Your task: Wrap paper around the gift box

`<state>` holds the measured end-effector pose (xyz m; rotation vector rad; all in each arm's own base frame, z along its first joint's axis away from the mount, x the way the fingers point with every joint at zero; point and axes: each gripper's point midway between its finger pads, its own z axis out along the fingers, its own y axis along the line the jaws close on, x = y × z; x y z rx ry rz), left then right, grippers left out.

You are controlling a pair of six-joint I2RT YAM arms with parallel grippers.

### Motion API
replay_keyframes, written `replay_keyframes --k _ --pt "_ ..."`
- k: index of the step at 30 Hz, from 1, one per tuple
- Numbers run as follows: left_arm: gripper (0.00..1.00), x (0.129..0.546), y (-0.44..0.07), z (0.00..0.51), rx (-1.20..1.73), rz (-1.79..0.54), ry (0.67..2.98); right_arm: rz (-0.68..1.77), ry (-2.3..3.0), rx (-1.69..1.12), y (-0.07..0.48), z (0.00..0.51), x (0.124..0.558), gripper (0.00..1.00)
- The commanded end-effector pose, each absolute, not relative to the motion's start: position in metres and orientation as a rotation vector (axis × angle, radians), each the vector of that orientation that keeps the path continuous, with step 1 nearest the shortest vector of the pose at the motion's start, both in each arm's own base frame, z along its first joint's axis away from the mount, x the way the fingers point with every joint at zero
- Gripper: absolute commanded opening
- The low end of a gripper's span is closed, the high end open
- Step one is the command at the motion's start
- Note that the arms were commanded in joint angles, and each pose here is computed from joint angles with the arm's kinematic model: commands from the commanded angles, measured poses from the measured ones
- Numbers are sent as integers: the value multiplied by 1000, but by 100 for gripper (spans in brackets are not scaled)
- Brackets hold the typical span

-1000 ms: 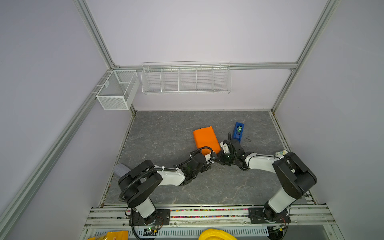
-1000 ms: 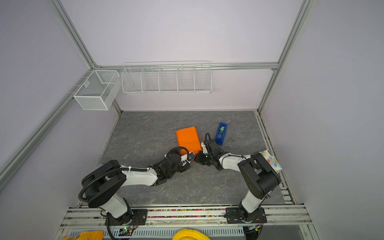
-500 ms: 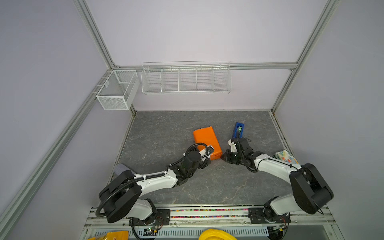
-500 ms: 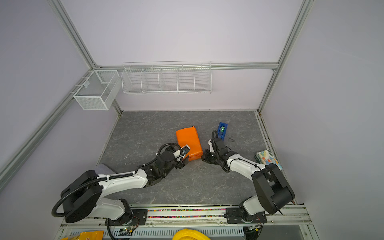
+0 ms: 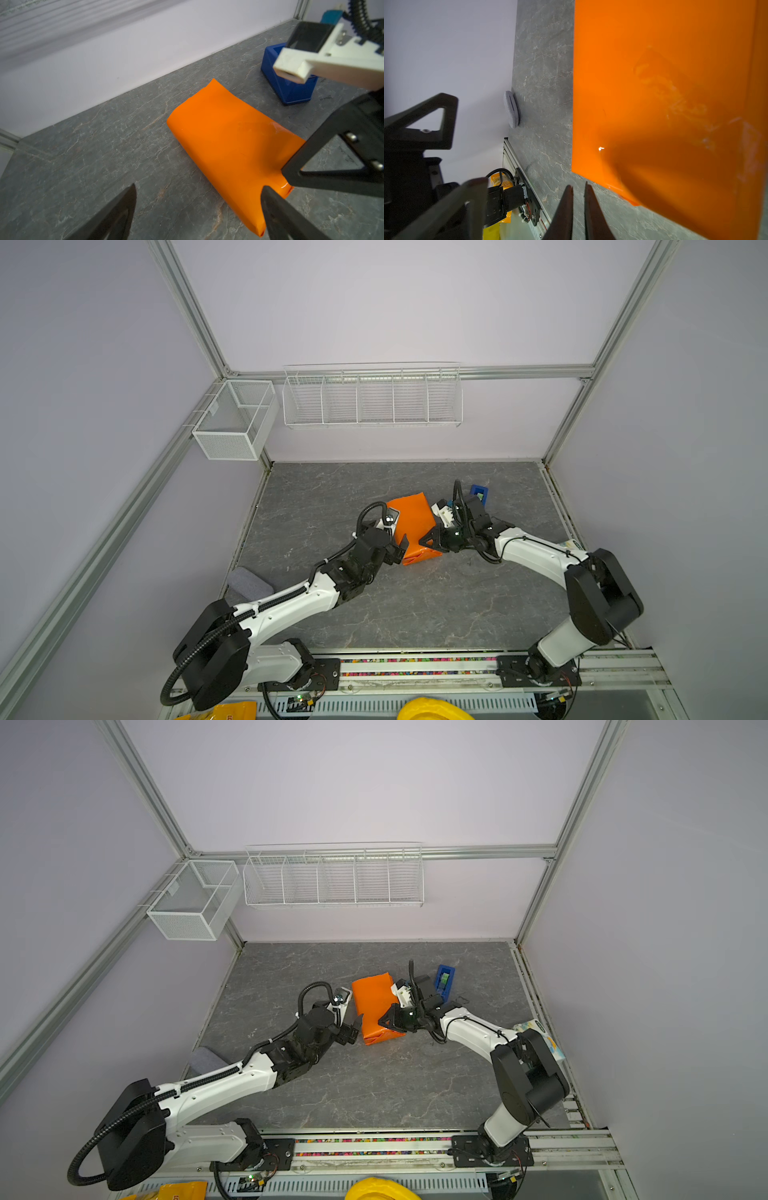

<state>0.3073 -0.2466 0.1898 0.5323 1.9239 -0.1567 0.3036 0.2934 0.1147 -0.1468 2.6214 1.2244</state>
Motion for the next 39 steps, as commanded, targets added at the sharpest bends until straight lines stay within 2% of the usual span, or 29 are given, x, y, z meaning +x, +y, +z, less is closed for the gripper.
replay_keyframes --k 1,5,8,12,15,20,26,29,33,39 --pt "93 313 -231 186 371 -180 2049 1167 2699 -124 288 95 301 15" --pt "93 322 -217 177 266 -220 2144 1143 2729 -99 285 86 301 14" --pt "93 326 -212 177 224 -227 2163 1140 2664 -99 281 106 307 16" --pt "93 332 -215 179 201 -297 2197 1091 2599 -83 262 133 322 31" --pt "93 338 -219 176 176 -376 2260 1012 2637 -74 244 130 335 43" --pt "94 350 -228 173 166 -464 2287 888 2733 -139 227 113 352 53" --pt "92 374 -223 155 109 -522 2368 882 2807 -186 231 92 356 54" --pt "89 385 -218 140 64 -604 2435 895 2824 -184 234 87 352 49" --pt "88 393 -221 119 99 -694 2525 924 2843 -201 248 84 334 43" --pt "88 405 -215 102 79 -636 2577 1014 2854 -195 288 79 294 42"
